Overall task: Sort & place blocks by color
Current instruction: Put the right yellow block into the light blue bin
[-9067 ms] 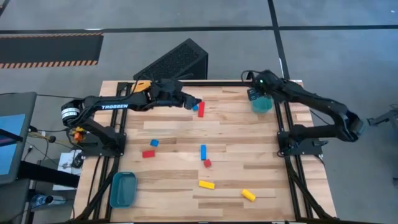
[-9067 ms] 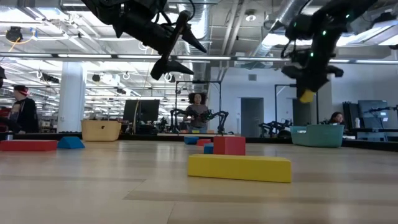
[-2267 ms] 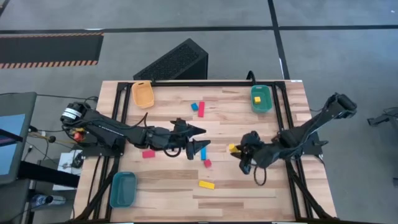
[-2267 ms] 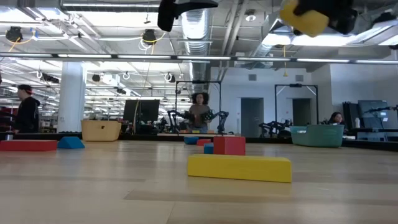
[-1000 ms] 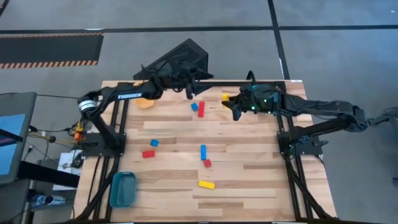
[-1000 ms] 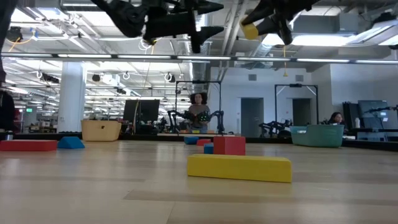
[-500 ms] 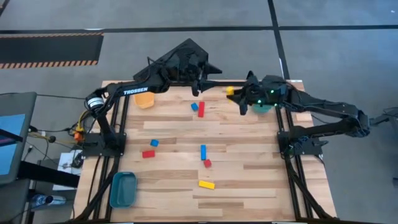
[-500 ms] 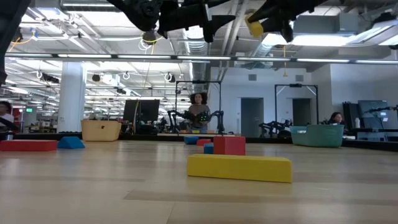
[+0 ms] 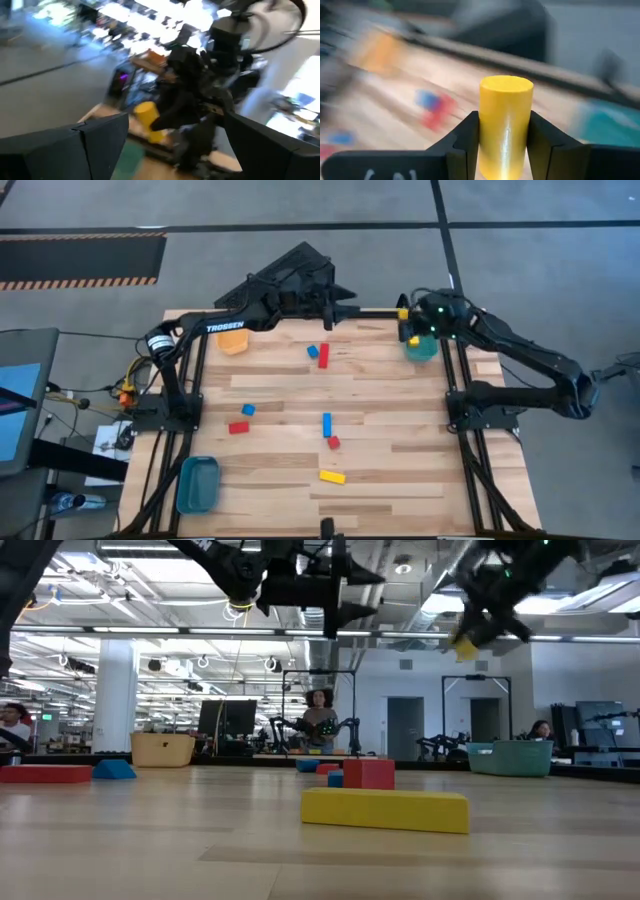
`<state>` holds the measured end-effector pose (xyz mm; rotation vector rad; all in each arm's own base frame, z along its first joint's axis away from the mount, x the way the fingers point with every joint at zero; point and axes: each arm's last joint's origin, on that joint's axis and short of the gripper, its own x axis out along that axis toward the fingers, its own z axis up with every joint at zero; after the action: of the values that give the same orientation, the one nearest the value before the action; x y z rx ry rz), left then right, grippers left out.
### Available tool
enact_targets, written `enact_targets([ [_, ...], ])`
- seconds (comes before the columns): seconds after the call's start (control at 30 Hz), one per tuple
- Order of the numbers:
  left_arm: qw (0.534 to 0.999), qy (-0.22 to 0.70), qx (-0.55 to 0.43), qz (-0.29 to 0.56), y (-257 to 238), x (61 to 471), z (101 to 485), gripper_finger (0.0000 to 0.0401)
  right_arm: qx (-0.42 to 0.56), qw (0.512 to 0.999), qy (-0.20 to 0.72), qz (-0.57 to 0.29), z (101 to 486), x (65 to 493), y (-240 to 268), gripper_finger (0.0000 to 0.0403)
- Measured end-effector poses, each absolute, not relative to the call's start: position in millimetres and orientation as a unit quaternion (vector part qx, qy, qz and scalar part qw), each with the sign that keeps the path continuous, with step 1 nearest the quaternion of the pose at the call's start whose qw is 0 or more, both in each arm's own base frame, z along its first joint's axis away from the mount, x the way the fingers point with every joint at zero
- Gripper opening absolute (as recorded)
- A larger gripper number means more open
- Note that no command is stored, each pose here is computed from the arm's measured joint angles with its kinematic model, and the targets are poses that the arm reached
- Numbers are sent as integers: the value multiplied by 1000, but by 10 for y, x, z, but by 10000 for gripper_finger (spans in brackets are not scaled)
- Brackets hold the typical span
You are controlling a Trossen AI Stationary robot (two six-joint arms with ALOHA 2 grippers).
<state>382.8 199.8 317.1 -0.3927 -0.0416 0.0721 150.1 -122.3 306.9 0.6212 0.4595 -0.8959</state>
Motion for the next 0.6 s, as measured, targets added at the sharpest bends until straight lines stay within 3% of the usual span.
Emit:
enact_targets([
  [0.13, 971, -12, -232, 62, 2149, 3746, 3136, 316, 297, 746, 334, -493, 2663, 1354, -1281, 130],
  [0.4, 952, 38, -290, 88, 2233, 3687, 3016, 316, 340, 687, 395, -507, 2032, 1283, -1443, 131],
  [0.6, 949, 53, -298, 91, 2227, 3684, 2982, 316, 342, 675, 394, -522, 1837, 1307, -1637, 151],
])
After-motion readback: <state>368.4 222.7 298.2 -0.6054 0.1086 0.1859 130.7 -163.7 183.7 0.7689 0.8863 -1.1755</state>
